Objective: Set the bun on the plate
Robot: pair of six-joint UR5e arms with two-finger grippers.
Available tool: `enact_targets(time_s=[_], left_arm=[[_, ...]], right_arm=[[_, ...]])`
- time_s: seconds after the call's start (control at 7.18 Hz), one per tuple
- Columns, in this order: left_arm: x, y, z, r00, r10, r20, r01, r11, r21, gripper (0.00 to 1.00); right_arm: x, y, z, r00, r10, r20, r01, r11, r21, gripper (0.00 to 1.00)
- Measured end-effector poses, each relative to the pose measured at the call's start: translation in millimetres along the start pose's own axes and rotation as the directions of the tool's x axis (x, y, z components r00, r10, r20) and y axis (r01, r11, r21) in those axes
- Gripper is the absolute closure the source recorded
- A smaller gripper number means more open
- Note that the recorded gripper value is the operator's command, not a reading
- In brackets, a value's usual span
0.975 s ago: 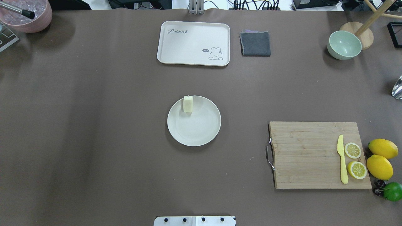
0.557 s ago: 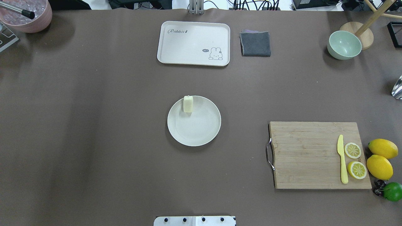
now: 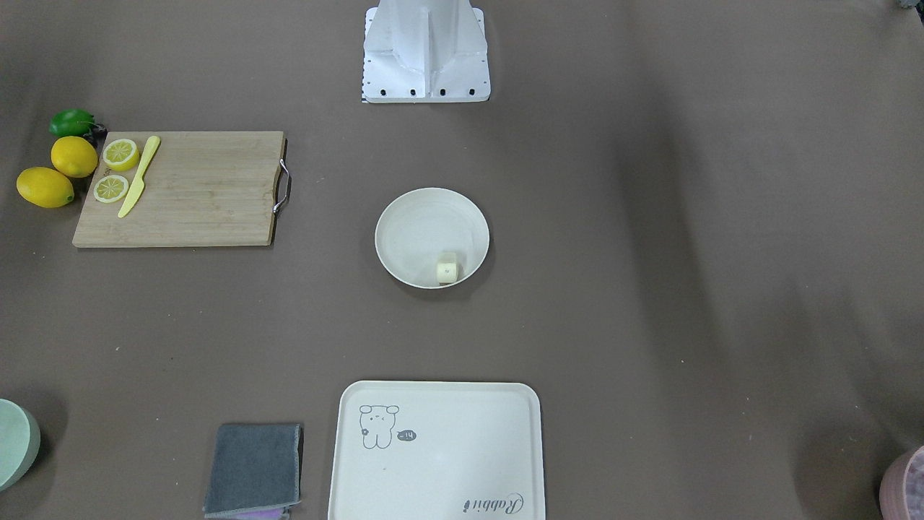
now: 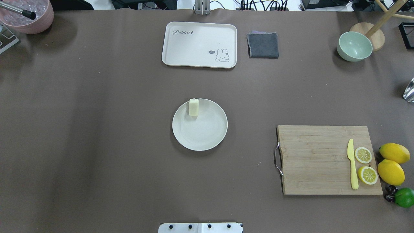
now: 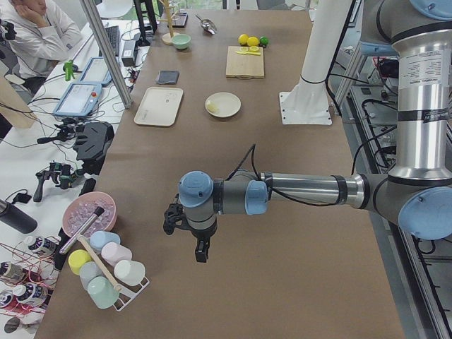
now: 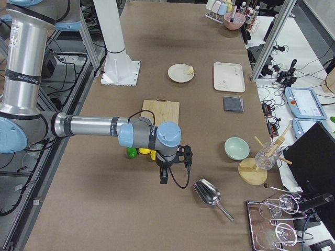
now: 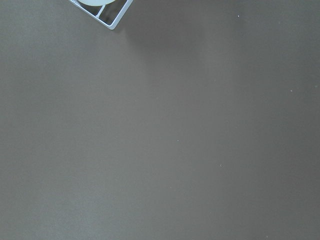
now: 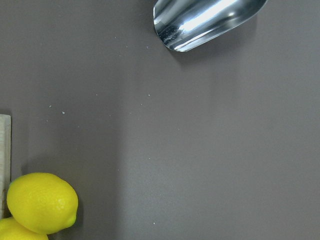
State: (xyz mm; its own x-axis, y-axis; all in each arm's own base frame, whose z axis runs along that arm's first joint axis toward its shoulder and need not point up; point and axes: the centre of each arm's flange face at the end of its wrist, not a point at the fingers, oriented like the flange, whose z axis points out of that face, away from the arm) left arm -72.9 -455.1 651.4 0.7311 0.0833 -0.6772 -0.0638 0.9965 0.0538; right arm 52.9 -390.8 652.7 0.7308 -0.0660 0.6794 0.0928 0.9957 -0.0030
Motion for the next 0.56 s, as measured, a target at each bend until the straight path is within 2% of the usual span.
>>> enact_targets(time_s=[0.56], left_arm=[[0.2,-0.5,-0.3,1.000,0.000,0.000,0.000,1.000,0.001,0.02]], right_arm=[[-3.4,-0.8,-4.0,1.000,-0.009,-0.003,0.009,1.000,0.008,0.00]])
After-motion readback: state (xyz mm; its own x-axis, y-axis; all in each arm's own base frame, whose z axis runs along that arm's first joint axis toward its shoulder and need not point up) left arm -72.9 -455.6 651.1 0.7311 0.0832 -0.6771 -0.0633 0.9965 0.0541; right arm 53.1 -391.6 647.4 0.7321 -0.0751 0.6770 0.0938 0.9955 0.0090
